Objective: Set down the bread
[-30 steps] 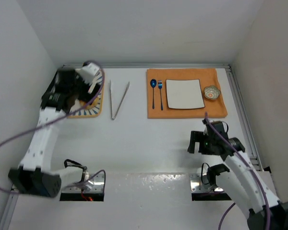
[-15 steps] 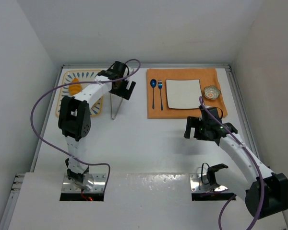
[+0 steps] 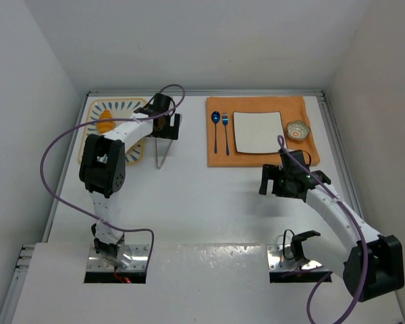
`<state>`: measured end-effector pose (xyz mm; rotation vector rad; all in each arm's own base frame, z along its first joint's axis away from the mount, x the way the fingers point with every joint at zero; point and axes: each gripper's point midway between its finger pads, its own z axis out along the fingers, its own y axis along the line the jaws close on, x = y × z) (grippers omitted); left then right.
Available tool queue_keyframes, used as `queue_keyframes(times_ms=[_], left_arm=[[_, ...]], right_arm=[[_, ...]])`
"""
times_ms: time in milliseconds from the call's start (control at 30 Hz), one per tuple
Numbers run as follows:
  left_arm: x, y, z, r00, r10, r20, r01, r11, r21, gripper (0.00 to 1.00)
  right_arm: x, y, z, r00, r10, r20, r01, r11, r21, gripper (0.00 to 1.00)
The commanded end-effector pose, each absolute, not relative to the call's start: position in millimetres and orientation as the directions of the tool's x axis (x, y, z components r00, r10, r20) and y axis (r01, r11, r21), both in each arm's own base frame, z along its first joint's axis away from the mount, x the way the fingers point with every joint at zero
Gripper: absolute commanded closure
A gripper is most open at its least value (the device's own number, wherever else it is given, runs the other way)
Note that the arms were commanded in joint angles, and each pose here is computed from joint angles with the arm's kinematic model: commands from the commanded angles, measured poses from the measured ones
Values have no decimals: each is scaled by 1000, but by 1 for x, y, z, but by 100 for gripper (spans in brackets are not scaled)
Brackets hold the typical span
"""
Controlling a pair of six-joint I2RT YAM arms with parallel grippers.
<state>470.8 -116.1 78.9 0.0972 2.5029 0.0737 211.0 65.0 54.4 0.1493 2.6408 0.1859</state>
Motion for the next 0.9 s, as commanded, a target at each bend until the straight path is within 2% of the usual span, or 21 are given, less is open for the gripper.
queue_keyframes(times_ms=[0,500,567,700,733,767,833,867], left_arm=[[484,-109,78,-764,25,-644,-19,998,62,0],[488,-108,23,-810,31,-586,18,999,29,0],[490,-109,18,-813,32,-581,18,999,30,5],[489,-108,12,-820,34,-571,19,999,33,22],[488,-110,12,-821,34,-570,24,999,26,33],[486,-105,8,-828,18,-560,6,1000,23,37],[484,-106,19,-819,15,-573,11,1000,11,44],[486,-108,31,-805,25,-592,27,1000,5,44]], right_arm=[[227,68,67,-857,139,-496,65,984,164,3],[225,66,64,-866,158,-475,94,983,156,3],[224,67,63,-868,152,-473,87,984,155,3],[224,63,63,-864,156,-479,97,984,146,4],[224,64,63,-865,150,-479,90,985,145,4],[224,63,64,-862,150,-485,92,986,142,4],[226,62,64,-857,152,-492,96,986,139,4],[227,62,65,-855,151,-496,95,986,137,4]])
